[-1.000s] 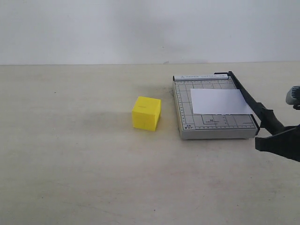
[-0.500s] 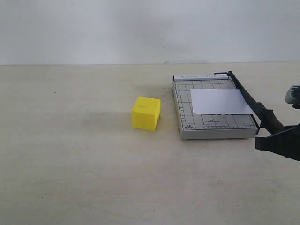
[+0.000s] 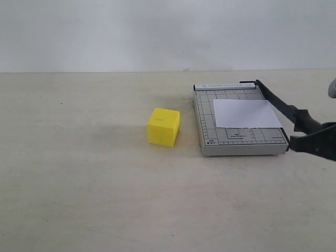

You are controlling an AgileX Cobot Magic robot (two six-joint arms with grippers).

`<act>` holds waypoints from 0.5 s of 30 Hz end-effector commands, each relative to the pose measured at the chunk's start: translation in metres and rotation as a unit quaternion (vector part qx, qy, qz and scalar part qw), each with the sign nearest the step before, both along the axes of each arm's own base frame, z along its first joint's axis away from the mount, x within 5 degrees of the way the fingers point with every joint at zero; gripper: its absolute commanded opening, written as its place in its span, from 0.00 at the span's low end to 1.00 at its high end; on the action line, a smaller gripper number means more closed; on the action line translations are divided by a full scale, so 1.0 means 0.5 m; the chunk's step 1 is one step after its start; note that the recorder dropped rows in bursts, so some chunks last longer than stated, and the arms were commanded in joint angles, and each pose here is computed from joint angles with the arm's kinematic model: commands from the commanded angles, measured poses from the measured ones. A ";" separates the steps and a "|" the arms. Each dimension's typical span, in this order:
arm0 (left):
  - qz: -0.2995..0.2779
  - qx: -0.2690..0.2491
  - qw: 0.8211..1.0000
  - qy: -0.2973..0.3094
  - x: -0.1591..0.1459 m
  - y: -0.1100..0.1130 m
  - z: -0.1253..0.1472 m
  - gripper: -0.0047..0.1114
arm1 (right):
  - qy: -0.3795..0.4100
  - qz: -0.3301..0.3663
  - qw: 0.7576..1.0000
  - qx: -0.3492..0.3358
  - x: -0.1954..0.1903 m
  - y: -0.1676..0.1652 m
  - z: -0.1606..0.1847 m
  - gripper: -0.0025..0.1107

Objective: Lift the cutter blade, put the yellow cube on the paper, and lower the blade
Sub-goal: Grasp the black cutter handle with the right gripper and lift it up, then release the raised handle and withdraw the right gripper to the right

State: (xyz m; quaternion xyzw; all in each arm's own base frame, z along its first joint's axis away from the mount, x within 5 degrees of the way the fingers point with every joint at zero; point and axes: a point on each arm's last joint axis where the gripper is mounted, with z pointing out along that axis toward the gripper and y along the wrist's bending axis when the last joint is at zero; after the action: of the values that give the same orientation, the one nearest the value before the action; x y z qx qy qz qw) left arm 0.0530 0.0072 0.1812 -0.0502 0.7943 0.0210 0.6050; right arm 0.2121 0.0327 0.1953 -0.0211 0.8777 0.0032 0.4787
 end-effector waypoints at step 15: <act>-0.003 0.001 1.000 -0.002 0.000 -0.001 0.001 0.08 | -0.143 0.000 0.989 -0.048 -0.007 -0.014 0.098 0.03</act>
State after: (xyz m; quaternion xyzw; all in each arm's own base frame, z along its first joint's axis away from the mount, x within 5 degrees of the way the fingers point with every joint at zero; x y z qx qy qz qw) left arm 0.0530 0.0072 0.1812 -0.0502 0.7943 0.0210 0.6050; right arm 0.2094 0.0298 0.2278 -0.0335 0.8328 -0.0115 0.5525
